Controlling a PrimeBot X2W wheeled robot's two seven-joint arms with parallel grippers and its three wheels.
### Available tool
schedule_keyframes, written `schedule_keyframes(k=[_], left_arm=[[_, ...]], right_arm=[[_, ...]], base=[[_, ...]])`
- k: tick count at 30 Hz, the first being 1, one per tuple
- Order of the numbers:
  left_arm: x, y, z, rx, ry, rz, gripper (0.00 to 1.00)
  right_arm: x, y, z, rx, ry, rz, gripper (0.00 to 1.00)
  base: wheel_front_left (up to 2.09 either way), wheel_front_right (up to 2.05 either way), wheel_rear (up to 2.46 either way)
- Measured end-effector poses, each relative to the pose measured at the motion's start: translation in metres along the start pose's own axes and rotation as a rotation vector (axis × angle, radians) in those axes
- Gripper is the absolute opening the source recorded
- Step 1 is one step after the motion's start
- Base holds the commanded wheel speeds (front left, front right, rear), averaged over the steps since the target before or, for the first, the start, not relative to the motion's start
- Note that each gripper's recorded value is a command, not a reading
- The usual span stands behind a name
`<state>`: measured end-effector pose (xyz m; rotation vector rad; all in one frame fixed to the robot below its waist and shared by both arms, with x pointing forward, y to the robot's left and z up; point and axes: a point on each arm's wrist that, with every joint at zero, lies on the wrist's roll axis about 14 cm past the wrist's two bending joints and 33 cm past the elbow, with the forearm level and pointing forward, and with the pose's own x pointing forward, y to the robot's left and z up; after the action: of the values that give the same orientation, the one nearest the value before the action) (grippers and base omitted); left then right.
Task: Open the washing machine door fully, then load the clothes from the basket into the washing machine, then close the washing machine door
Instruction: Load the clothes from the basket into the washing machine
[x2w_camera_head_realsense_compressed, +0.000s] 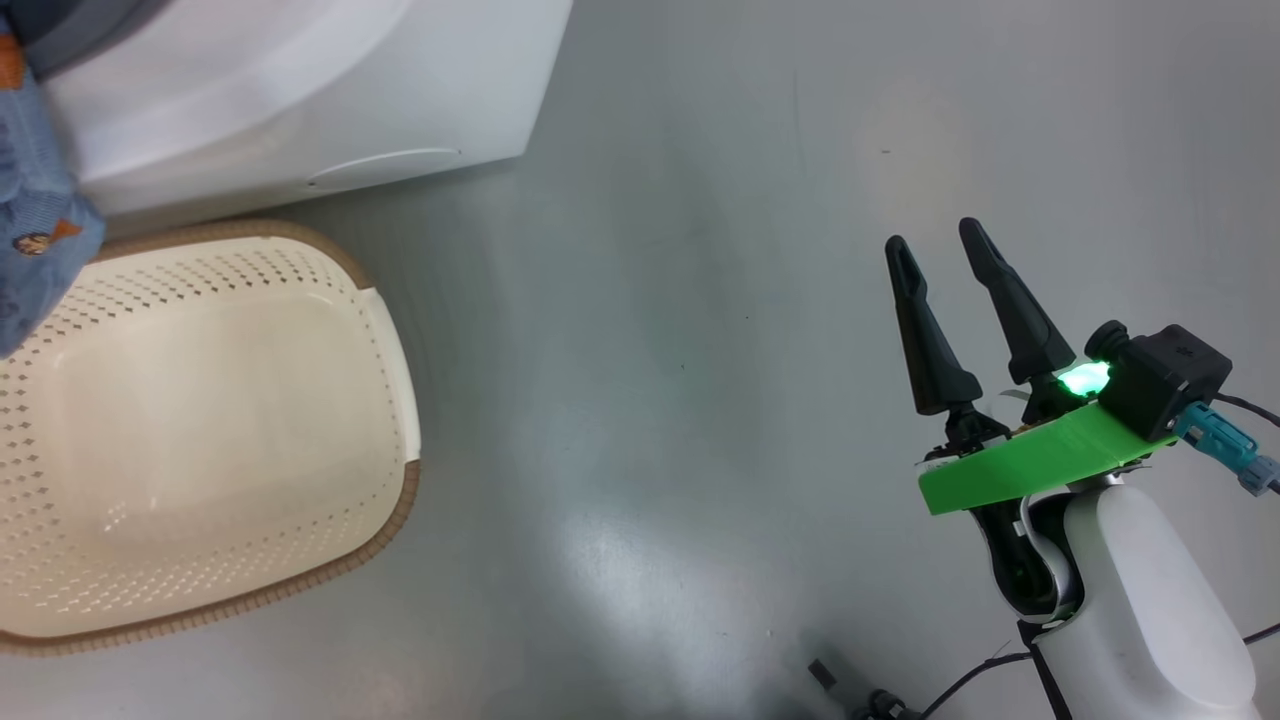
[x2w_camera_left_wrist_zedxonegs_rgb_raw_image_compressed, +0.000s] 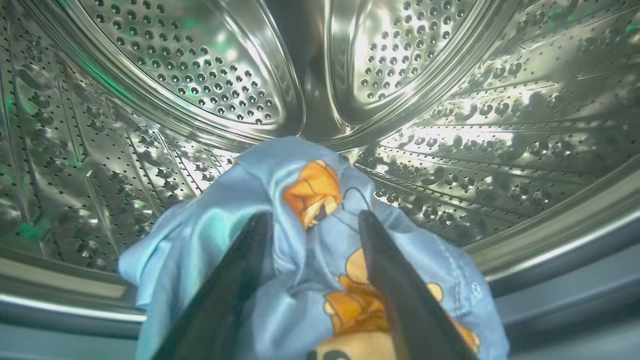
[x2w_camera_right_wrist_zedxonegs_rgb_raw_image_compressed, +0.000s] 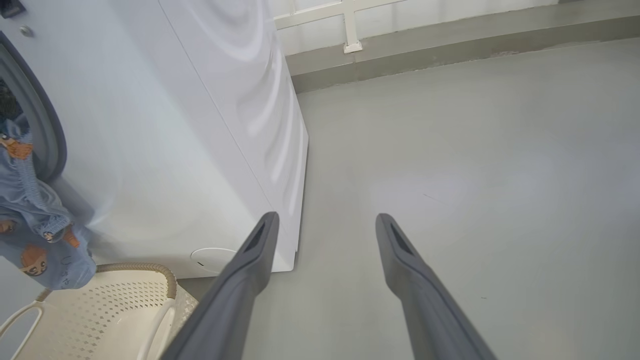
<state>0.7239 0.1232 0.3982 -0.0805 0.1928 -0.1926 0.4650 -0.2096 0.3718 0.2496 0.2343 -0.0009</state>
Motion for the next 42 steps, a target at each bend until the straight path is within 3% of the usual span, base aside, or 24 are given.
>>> schedule_keyframes(k=[14,20,42], left_arm=[[-0.012,-0.004,0.026,-0.099,-0.106,-0.009,1.0],[-0.034,0.003,0.018,-0.153,-0.142,0.002,1.0],[-0.136,0.011,-0.017,-0.193,-0.163,0.051,1.0]], right_arm=[[0.005,0.003,0.004,0.0,-0.013,0.017,1.0],[0.009,0.009,0.005,0.002,-0.019,0.035,1.0],[0.011,0.016,0.014,-0.01,-0.041,0.068,1.0]], base=[[0.0,0.0,0.0],[0.0,0.0,0.0],[0.0,0.0,0.0]])
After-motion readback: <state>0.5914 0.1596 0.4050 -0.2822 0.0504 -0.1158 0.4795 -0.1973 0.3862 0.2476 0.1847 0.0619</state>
